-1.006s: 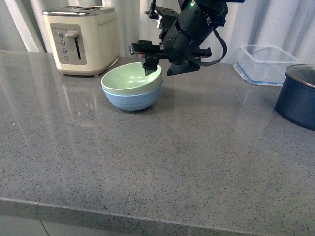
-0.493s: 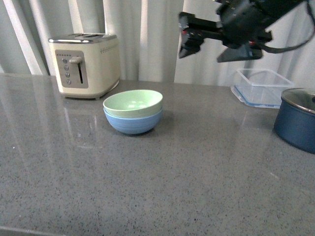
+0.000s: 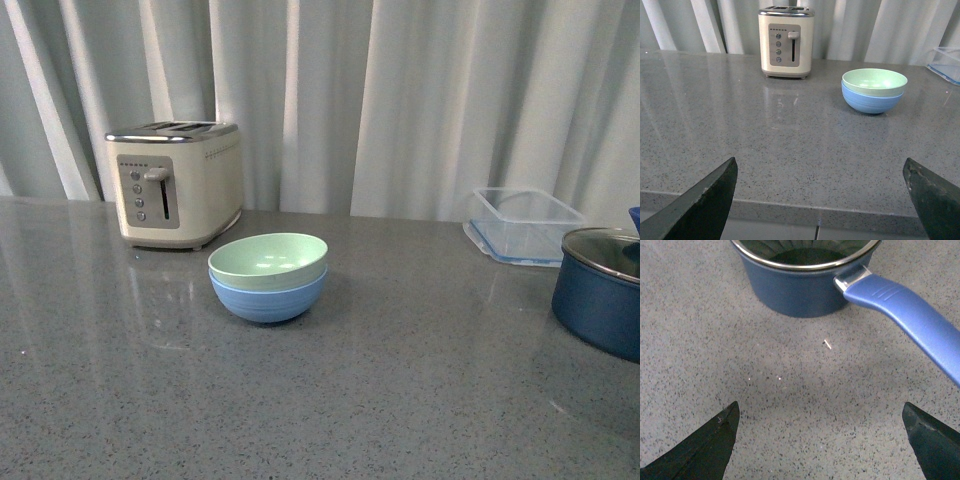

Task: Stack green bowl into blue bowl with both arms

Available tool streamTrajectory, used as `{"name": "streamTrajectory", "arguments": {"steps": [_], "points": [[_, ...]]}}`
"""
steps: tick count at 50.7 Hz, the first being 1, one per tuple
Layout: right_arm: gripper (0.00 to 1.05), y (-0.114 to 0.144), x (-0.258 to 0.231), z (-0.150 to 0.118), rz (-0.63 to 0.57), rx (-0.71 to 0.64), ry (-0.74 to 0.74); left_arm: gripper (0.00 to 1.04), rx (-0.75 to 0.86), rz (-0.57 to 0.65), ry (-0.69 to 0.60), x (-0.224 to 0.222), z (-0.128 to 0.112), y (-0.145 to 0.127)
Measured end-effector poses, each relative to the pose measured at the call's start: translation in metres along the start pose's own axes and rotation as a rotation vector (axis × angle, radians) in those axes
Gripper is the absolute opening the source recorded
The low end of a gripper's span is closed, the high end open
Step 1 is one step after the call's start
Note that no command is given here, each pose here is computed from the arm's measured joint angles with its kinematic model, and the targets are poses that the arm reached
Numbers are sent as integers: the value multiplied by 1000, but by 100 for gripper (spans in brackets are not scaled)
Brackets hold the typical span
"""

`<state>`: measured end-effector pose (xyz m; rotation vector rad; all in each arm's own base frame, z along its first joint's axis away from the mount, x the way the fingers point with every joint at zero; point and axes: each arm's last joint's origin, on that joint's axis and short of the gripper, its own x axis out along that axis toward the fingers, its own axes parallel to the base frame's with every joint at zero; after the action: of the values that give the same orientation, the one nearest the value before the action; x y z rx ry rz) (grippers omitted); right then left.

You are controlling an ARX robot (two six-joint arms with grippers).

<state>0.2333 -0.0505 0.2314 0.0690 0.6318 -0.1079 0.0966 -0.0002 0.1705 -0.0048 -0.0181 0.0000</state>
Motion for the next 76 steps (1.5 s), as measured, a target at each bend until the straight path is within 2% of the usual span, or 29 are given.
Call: {"name": "streamTrajectory", "arguments": {"steps": [7,9,10,14,18,24,31,41,45,59,76], "points": [[95,0,0,-3,6,-22,4,98,0,0,0,0,0,0],[90,1,4,-6,47,-17,-85,98,0,0,0,0,0,0],[85,2,6,-10,77,-23,-195,98,0,0,0,0,0,0],[69,8,2,-29,94,-55,-451,98,0,-1,0,0,0,0],[52,15,-11,-39,94,-75,-610,98,0,-1,0,0,0,0],[23,22,-22,-59,98,-77,-627,98,0,0,0,0,0,0],[0,26,-27,-74,98,-77,-621,98,0,0,0,0,0,0],[1,32,-35,-88,78,-67,-622,98,0,0,0,0,0,0],[1,37,-38,-95,105,-76,-621,98,0,0,0,0,0,0],[1,35,-45,-117,103,-75,-629,98,0,0,0,0,0,0],[1,34,-56,-121,103,-74,-637,98,0,0,0,0,0,0]]}}
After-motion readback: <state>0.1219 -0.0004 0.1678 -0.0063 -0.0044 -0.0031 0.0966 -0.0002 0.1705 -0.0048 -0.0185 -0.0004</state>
